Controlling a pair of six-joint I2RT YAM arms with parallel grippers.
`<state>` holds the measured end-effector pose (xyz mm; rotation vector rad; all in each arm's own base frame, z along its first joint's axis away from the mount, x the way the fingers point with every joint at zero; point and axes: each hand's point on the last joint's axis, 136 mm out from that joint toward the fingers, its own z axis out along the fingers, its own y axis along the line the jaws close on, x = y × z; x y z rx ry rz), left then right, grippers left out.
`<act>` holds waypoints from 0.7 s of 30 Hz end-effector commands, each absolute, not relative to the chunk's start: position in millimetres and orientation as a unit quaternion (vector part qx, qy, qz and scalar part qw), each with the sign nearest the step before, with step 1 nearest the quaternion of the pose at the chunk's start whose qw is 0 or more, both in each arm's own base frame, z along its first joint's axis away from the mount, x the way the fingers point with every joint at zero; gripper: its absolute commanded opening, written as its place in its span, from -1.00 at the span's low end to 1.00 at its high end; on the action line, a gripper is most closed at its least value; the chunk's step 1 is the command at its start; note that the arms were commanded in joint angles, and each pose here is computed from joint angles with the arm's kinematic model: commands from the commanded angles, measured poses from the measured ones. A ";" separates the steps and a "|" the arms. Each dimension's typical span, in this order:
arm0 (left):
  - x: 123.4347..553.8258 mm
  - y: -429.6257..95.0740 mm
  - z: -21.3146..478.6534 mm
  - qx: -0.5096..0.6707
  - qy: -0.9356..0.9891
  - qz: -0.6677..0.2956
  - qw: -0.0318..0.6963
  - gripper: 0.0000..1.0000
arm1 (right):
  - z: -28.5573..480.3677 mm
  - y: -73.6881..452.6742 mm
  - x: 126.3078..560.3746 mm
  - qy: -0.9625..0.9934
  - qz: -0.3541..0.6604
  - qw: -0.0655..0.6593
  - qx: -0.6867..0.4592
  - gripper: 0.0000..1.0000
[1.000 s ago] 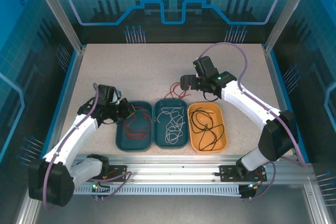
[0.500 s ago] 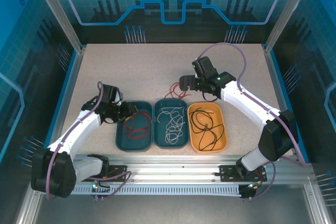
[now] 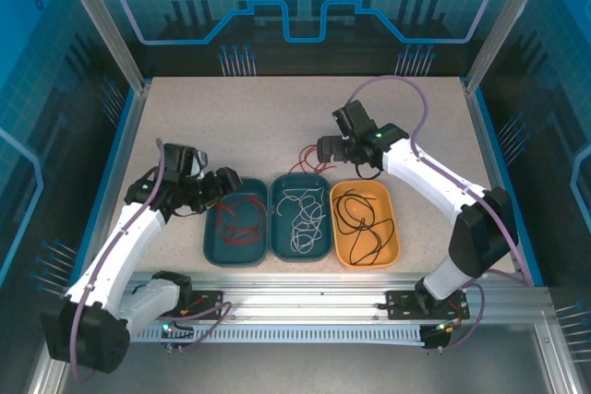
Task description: Untangle the cables
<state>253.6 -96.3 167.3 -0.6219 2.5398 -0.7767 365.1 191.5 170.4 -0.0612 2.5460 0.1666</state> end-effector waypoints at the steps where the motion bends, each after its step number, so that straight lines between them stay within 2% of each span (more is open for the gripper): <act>1: 246.7 -92.5 185.1 -0.226 0.907 -0.280 0.218 0.88 | 166.2 190.8 363.8 0.960 0.043 0.275 -0.019 0.99; 2: 246.9 -91.6 189.3 -0.226 0.905 -0.281 0.225 0.98 | 164.0 191.1 365.2 0.961 0.041 0.272 -0.019 1.00; 6: 251.7 -87.0 199.7 -0.237 0.892 -0.284 0.260 0.98 | 153.0 194.8 375.0 0.965 0.047 0.258 -0.017 0.84; 11: 258.4 -84.5 208.3 -0.250 0.871 -0.300 0.298 0.98 | 132.3 206.5 389.8 0.972 0.071 0.223 -0.009 0.51; 17: 256.3 -74.6 213.3 -0.258 0.861 -0.288 0.330 0.98 | 104.7 214.3 400.1 0.980 0.065 0.190 0.005 0.21; 21: 253.5 -67.4 215.7 -0.263 0.856 -0.277 0.350 0.98 | 87.9 215.4 401.8 0.982 0.064 0.176 0.018 0.13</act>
